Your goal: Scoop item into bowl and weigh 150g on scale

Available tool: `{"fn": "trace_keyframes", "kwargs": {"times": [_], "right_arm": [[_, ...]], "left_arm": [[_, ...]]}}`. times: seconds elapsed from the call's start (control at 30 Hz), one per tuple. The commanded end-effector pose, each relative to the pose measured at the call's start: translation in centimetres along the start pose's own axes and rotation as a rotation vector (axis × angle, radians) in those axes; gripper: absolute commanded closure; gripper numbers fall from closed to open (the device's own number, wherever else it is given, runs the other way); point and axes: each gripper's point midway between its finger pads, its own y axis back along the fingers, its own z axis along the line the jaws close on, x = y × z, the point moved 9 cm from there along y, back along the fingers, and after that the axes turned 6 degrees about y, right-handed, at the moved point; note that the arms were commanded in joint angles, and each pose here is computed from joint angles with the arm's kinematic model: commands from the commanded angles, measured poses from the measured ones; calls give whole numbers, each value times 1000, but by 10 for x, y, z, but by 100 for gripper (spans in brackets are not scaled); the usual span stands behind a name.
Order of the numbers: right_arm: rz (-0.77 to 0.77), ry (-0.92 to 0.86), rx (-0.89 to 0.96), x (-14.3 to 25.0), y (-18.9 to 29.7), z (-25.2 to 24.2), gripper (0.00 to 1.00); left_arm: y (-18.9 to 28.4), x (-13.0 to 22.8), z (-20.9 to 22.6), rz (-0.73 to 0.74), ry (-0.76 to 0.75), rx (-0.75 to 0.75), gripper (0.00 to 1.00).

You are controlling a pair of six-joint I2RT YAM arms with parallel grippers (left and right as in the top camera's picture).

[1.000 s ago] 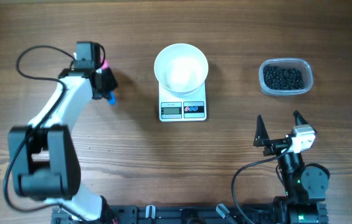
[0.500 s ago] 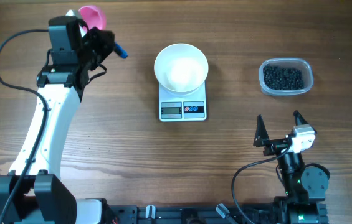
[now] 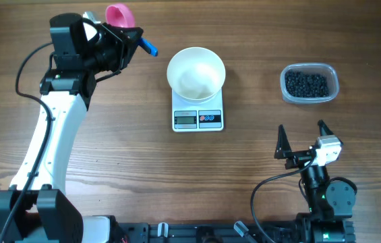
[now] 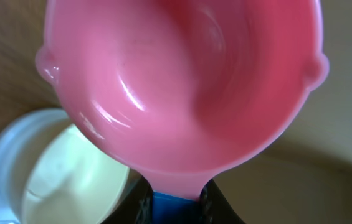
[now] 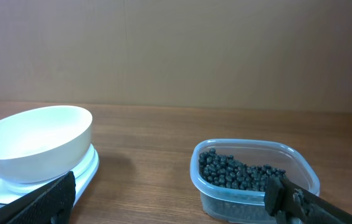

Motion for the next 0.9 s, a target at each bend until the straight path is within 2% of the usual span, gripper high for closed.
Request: {"fn": "trace_keyframes", "kwargs": {"times": [0.0,0.07,0.13,0.17,0.27,0.43,0.63,0.87], "right_arm": [[-7,0,23,-1,0,-2,0],[-24,-24,43,-4,1,-4,0],[-56,-207,29,-8,1,-4,0],[-60,-237,28,-9,1,-4,0],[-72,-227,-6,-11,1,-1,0],[-175,-194,-89,-32,4,4,0],[-220,-208,-133,-85,6,3,0],[-107,-206,-349,-167,-34,7,0]], "left_arm": [[2,8,-10,50,158,29,96],[0,12,-11,59,160,30,96],[-3,17,-14,74,144,39,96],[-5,20,-15,80,138,43,96],[-8,27,-19,98,136,52,96],[-9,29,-25,101,107,86,96],[-9,29,-29,100,104,109,96],[-11,34,-30,127,220,101,96]]}}
